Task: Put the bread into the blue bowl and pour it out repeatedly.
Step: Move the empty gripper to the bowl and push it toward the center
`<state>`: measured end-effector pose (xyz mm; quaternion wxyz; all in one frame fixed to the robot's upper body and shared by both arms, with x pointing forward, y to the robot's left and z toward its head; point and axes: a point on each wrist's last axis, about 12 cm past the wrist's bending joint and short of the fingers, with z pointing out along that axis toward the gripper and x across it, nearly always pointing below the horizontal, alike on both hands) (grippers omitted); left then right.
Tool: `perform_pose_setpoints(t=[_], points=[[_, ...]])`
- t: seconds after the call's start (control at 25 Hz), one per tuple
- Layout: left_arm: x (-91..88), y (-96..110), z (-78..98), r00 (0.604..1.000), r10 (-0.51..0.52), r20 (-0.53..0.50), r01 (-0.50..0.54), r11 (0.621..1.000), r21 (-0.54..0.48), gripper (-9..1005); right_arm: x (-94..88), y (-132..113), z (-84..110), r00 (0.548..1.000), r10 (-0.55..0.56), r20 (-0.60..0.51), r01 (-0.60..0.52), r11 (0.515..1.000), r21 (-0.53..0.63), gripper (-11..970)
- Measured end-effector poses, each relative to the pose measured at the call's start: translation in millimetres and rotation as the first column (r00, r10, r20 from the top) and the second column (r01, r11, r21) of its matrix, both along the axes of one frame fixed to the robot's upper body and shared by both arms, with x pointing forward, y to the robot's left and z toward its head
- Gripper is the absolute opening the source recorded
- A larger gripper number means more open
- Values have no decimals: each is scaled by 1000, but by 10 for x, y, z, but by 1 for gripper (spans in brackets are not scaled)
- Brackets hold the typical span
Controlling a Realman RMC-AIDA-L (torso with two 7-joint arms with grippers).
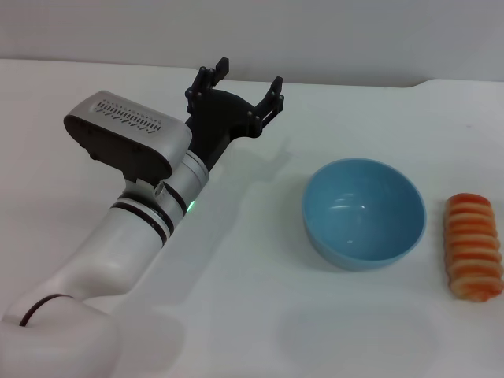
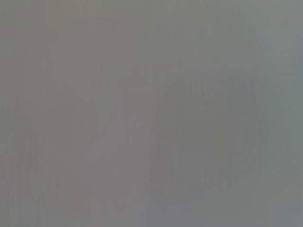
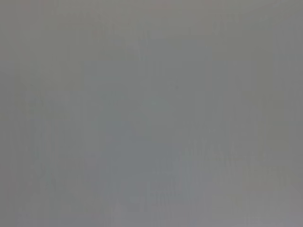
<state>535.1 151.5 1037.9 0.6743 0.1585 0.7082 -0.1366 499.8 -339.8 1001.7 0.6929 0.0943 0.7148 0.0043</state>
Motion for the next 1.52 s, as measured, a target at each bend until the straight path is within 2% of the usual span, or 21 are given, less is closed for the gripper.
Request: perform_pose_setpoints(t=[1.52], points=[[-7,-12,0,1000,-5,-1,5,1000,-1,830,-20,0,-6,1000,-1,1,1,1000,4,639]])
